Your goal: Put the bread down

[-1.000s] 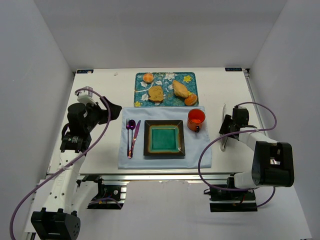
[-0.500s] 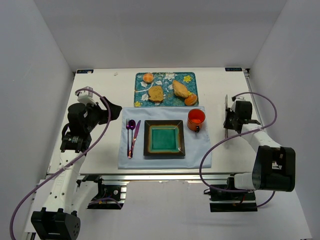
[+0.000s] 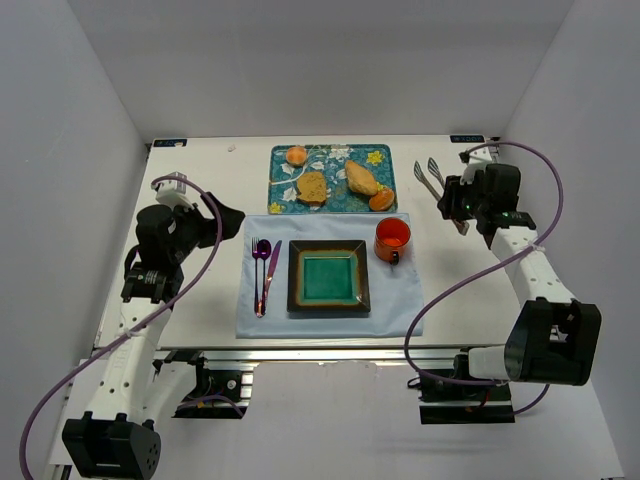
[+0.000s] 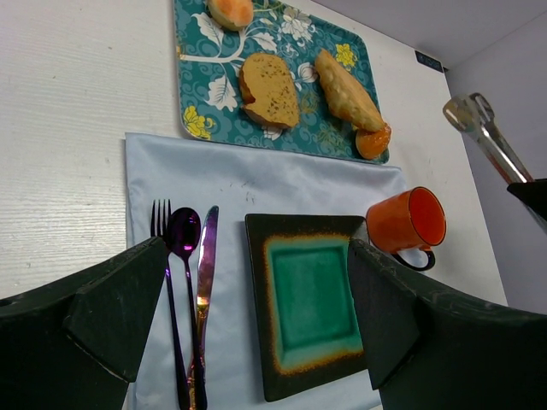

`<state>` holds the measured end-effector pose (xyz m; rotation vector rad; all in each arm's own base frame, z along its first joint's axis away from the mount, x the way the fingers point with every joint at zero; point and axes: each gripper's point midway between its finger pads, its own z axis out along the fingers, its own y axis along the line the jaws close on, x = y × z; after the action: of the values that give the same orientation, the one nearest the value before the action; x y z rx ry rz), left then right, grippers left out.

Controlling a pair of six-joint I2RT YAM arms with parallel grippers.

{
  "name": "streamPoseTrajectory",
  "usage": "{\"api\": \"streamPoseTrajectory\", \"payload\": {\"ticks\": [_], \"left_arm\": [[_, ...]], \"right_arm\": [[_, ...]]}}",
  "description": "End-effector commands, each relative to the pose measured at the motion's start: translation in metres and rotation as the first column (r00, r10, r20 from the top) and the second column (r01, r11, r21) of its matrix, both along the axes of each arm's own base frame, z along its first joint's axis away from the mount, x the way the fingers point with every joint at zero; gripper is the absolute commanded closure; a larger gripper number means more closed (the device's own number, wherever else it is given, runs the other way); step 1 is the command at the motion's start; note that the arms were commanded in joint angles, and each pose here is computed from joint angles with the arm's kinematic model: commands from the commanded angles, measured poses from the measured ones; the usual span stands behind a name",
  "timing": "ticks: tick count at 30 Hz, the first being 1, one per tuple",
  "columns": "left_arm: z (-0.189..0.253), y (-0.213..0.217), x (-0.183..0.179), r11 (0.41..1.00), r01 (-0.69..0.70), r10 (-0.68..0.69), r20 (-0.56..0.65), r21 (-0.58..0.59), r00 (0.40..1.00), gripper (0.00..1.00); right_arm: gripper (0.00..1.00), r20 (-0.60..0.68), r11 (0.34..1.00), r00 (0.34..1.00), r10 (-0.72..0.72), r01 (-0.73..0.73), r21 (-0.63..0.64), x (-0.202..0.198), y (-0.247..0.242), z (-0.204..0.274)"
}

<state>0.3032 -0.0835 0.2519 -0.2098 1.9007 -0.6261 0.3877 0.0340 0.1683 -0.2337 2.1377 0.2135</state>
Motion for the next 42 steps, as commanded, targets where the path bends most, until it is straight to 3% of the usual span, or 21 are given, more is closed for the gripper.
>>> {"api": "streamPoseTrajectory", "payload": {"ticks": [1, 9, 18, 33, 42], "left_arm": [[0.023, -0.004, 0.003, 1.000, 0.020, -0.019, 0.062, -0.013, 0.998, 0.05], [0.028, -0.005, 0.005, 0.999, 0.028, -0.026, 0.066, -0.017, 0.998, 0.05], [0.032, -0.003, 0.003, 1.000, 0.015, -0.014, 0.062, -0.011, 0.998, 0.05], [0.028, 0.000, -0.002, 1.000, -0.005, 0.006, 0.057, -0.018, 0.998, 0.05], [0.026, 0.000, 0.001, 1.000, -0.005, 0.006, 0.054, -0.013, 0.999, 0.05]], "right_arm": [[0.54, 0.098, 0.995, 0.991, 0.094, -0.096, 0.012, 0.014, 0.017, 0.040], [0.58, 0.124, 0.976, 0.968, 0.216, -0.218, 0.003, 0.033, 0.057, 0.056], [0.53, 0.075, 0.914, 0.911, 0.405, -0.401, -0.057, 0.042, 0.130, 0.036], [0.45, 0.006, 0.873, 0.897, 0.443, -0.429, -0.230, 0.067, 0.149, 0.009], [0.46, -0.026, 0.860, 0.913, 0.408, -0.394, -0.324, 0.071, 0.146, -0.009]]}}
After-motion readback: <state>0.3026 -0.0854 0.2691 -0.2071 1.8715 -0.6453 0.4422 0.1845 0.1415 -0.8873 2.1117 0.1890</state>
